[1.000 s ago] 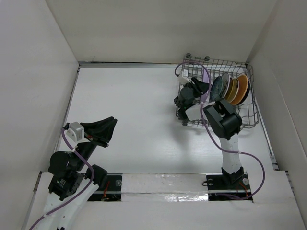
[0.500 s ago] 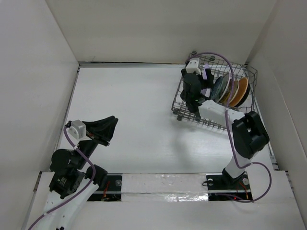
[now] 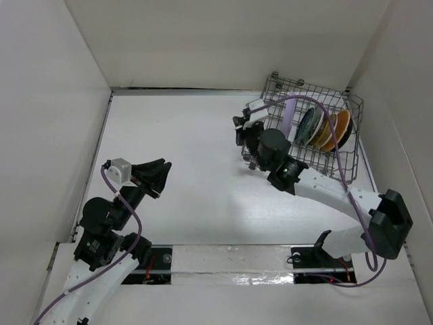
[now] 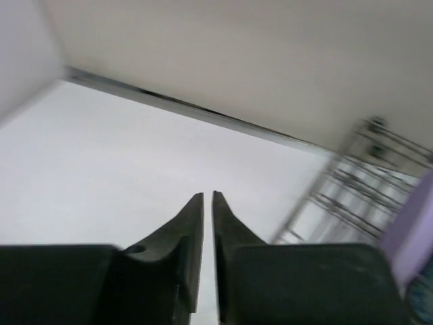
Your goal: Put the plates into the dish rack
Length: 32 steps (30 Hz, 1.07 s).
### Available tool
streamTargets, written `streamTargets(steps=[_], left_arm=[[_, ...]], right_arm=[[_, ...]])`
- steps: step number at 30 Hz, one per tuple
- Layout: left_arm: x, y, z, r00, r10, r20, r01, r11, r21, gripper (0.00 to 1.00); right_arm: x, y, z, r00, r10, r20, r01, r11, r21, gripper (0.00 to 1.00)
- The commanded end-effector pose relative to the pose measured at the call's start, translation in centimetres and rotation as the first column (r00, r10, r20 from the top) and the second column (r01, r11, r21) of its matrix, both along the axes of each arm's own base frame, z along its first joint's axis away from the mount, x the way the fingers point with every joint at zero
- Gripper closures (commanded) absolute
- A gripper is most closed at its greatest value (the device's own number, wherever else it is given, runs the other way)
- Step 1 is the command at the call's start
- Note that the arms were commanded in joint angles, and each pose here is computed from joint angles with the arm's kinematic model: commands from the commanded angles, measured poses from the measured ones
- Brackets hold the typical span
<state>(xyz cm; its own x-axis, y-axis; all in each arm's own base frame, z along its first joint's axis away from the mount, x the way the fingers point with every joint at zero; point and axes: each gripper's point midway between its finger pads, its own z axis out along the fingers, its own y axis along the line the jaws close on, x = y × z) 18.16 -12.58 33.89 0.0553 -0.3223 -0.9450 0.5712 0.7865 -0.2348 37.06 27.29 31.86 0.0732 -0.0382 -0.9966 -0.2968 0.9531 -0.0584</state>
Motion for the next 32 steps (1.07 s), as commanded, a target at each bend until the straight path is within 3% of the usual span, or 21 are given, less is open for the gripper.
streamTargets(steps=[1,7,9,14,18,22,28,32], left_arm=[[1.0,-0.3,0.0,1.0,0.015,-0.005,-0.015,1.0,0.001,0.75],[2.5,-0.9,-1.4,0.998,0.023,-0.054,-0.021,0.999,0.035,0.67],[2.9,-1.2,-1.8,0.997,0.025,-0.07,-0.022,0.999,0.046,0.59],[4.6,-1.5,-3.3,0.991,0.056,-0.118,-0.047,0.996,0.076,0.33],[5.8,-0.8,-4.4,0.983,0.118,-0.142,-0.106,0.99,0.089,0.23],[6.9,-0.2,-5.3,0.974,0.17,-0.149,-0.155,0.982,0.103,0.17],[8.5,-0.9,-7.4,0.957,0.179,-0.227,-0.15,0.979,0.139,0.02],[8.7,-0.8,-7.8,0.954,0.191,-0.232,-0.154,0.974,0.167,0.01]], right_arm=[[-3.8,3.8,4.6,0.95,0.29,0.111,-0.303,0.944,0.13,1.0],[-8.5,5.7,1.9,0.856,0.511,0.08,-0.517,0.836,0.185,1.0],[-9.1,5.6,0.9,0.846,0.526,0.086,-0.531,0.818,0.219,0.98],[-9.2,5.7,-4.4,0.848,0.53,-0.017,-0.51,0.824,0.248,0.72],[-9.7,5.6,-6.8,0.841,0.54,-0.037,-0.496,0.797,0.343,0.58],[-10.1,5.6,-9.9,0.829,0.552,-0.089,-0.49,0.793,0.361,0.54],[-11.6,7.3,-10.1,0.763,0.638,-0.099,-0.559,0.73,0.392,0.54],[-11.9,8.3,-10.9,0.73,0.673,-0.118,-0.578,0.7,0.418,0.54]])
